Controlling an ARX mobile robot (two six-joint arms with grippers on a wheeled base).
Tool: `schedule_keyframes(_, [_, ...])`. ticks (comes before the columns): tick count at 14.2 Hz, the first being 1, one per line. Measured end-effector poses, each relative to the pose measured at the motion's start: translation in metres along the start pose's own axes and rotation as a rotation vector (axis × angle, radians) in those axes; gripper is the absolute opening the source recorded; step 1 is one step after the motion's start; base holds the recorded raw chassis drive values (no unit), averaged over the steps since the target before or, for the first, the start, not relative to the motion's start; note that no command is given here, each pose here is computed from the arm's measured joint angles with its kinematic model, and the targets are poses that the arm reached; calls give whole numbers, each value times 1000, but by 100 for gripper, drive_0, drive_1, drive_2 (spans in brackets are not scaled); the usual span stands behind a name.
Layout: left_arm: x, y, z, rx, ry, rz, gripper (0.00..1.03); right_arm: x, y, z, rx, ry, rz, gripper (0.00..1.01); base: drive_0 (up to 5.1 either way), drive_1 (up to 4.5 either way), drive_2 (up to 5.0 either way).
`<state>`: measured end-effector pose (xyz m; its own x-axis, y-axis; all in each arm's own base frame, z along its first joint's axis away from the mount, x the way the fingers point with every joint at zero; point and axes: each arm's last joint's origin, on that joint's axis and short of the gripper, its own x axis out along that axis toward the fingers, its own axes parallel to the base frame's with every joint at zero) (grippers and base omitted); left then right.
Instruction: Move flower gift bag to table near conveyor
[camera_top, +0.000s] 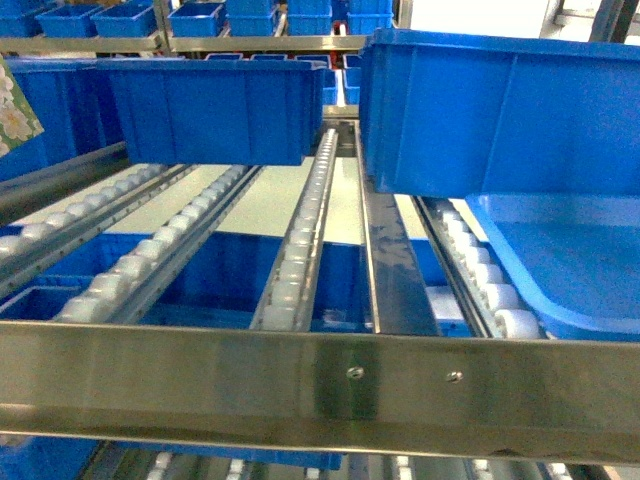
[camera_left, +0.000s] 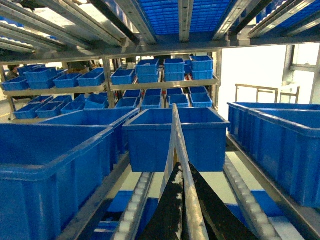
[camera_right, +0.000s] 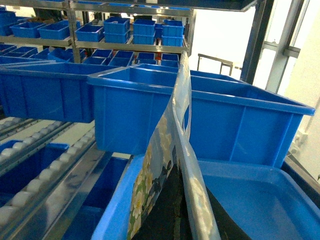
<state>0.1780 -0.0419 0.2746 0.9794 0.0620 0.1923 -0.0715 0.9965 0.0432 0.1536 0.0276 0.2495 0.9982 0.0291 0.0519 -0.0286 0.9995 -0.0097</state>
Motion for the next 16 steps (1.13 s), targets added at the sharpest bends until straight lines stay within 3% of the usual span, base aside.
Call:
schedule_keyframes(9, [0, 0, 0, 0, 0, 0, 2, 0, 0, 0, 0, 0, 0, 2, -443, 26, 417])
schedule_keyframes(16, [0, 0, 0, 0, 0, 0, 2, 0, 0, 0, 0, 0, 0, 2, -489, 251, 251])
